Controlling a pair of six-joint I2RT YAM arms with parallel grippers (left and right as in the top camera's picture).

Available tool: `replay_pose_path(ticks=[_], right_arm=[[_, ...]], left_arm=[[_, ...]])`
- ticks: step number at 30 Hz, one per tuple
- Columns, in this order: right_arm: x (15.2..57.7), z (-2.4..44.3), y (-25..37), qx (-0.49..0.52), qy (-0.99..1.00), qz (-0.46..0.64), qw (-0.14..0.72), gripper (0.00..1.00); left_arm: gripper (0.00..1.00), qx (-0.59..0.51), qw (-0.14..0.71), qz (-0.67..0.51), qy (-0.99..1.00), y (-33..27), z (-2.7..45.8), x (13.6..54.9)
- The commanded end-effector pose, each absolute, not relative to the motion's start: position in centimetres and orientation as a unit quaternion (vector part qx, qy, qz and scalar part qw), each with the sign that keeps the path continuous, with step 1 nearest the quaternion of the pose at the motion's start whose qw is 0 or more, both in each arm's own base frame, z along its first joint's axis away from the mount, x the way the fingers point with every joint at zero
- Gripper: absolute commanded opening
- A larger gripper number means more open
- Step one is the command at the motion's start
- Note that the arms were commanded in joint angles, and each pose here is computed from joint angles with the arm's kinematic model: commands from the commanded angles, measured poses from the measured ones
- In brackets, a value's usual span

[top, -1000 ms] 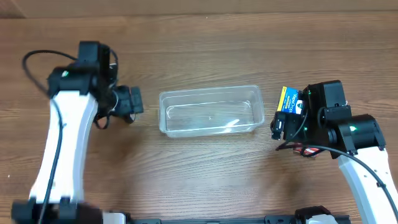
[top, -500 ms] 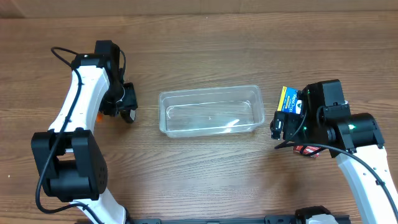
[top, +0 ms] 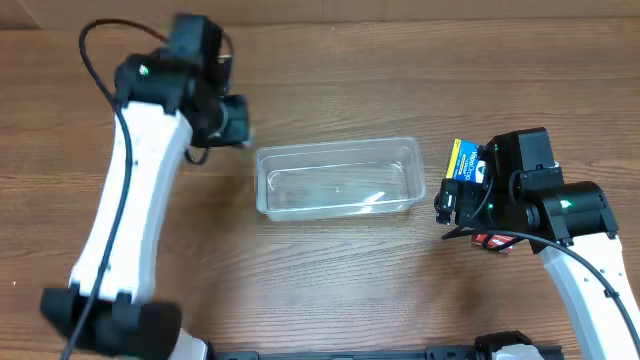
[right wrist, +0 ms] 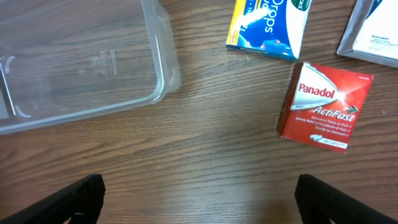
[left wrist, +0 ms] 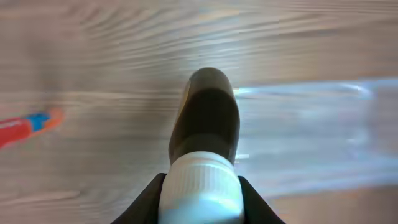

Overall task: Pack container
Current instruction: 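Carry the brown bottle into the container's left end and release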

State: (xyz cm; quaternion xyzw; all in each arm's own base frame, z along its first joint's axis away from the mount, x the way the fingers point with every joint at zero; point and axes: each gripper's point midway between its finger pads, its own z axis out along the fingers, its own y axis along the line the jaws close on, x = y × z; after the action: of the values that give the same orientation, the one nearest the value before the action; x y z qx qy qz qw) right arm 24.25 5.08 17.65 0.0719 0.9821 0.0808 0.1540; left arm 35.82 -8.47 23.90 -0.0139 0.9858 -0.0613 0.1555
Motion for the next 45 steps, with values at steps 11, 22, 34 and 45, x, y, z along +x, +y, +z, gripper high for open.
replay_pose_path(ticks=[11,22,34,45], right_arm=[[24.7,18.6,4.9,0.073,0.98,0.079,0.169,1.0],[24.7,18.6,4.9,0.073,0.98,0.079,0.169,1.0],[24.8,18.6,4.9,0.073,0.98,0.079,0.17,1.0],[24.7,18.6,4.9,0.073,0.98,0.079,0.17,1.0]], left_arm=[[0.04,-0.003,0.032,-0.034,0.999,-13.4,14.0,33.8],[0.05,-0.107,-0.016,-0.015,0.994,-13.5,7.5,35.9],[0.04,-0.141,-0.005,0.038,0.989,-11.5,8.2,35.8],[0.51,-0.077,0.074,0.0,0.994,-12.6,14.1,38.4]])
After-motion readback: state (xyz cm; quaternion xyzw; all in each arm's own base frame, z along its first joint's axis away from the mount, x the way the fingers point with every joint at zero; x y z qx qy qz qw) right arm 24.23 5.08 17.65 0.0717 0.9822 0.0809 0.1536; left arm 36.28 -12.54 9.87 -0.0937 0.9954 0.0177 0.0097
